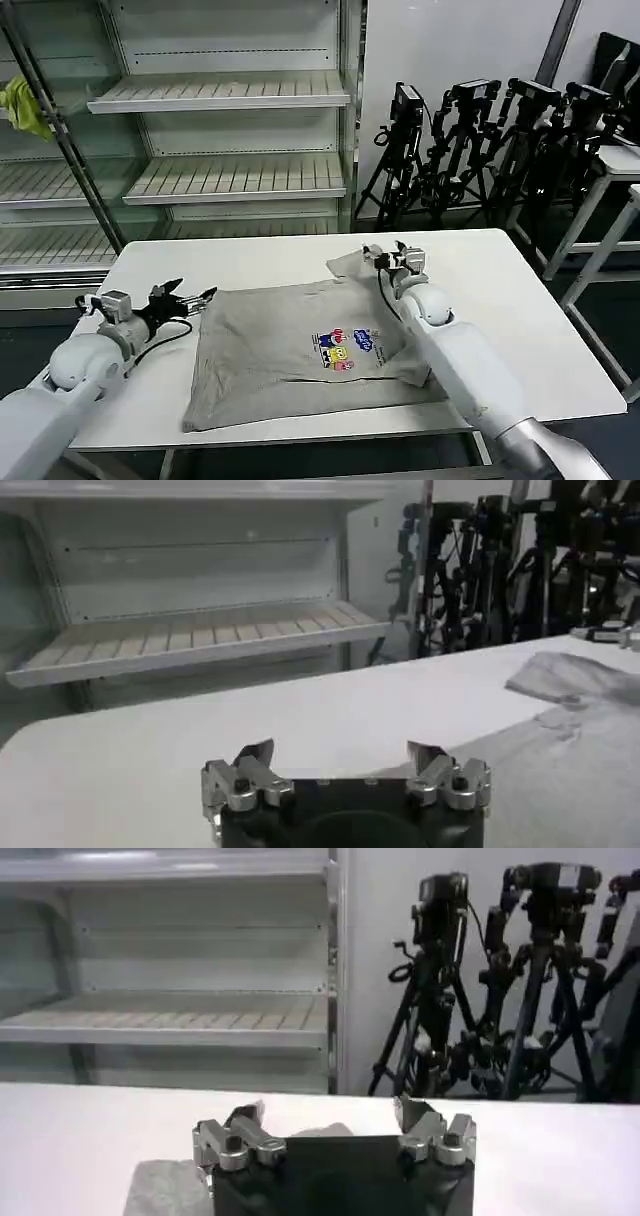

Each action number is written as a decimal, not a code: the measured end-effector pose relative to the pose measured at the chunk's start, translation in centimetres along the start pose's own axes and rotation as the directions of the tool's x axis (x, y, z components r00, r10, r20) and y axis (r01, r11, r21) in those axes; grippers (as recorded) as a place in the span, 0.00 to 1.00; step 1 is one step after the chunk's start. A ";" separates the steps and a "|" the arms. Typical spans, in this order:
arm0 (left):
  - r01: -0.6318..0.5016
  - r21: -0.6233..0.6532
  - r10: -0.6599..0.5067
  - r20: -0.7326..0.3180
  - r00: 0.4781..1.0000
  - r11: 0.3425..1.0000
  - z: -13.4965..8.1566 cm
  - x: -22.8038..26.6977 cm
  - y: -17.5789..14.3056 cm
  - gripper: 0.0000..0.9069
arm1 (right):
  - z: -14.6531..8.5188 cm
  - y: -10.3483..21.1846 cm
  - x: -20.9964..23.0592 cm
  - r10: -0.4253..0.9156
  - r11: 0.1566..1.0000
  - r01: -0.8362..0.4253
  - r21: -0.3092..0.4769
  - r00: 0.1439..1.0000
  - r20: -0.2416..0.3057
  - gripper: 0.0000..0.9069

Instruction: Fold and organize the clothes.

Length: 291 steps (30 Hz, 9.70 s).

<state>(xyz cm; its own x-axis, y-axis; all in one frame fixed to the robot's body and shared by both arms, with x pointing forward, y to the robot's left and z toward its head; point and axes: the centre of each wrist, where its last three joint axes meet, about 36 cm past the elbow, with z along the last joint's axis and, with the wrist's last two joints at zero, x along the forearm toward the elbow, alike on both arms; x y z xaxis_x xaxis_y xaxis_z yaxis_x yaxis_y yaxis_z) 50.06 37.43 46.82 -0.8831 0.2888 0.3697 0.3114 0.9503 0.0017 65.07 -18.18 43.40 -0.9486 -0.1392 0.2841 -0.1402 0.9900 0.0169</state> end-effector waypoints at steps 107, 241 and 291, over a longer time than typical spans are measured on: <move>0.006 -0.024 -0.007 -0.038 0.999 1.000 3.2 -2.4 0.9 0.04 | 1.8 0.1 -0.6 0.028 0.997 -0.024 0.074 0.998 -0.055 0.00; -0.096 -0.176 0.080 -0.095 0.992 0.980 0.2 14.2 -1.9 0.04 | 6.1 -7.1 22.1 -0.115 0.968 0.115 0.224 0.993 -0.012 0.00; -0.057 -0.122 0.037 -0.154 0.987 0.991 0.4 16.1 -3.5 1.00 | 2.7 -10.1 27.5 -0.035 0.966 0.015 0.260 0.997 0.074 1.00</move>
<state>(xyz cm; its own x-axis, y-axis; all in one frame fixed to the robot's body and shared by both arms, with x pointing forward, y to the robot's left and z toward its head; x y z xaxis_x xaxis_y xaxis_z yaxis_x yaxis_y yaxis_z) 34.61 38.80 52.42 -0.8064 0.3028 0.5080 0.4012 0.9112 0.0937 39.67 -32.11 48.50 -0.9615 -0.1754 0.2117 -0.2231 0.9477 -0.2283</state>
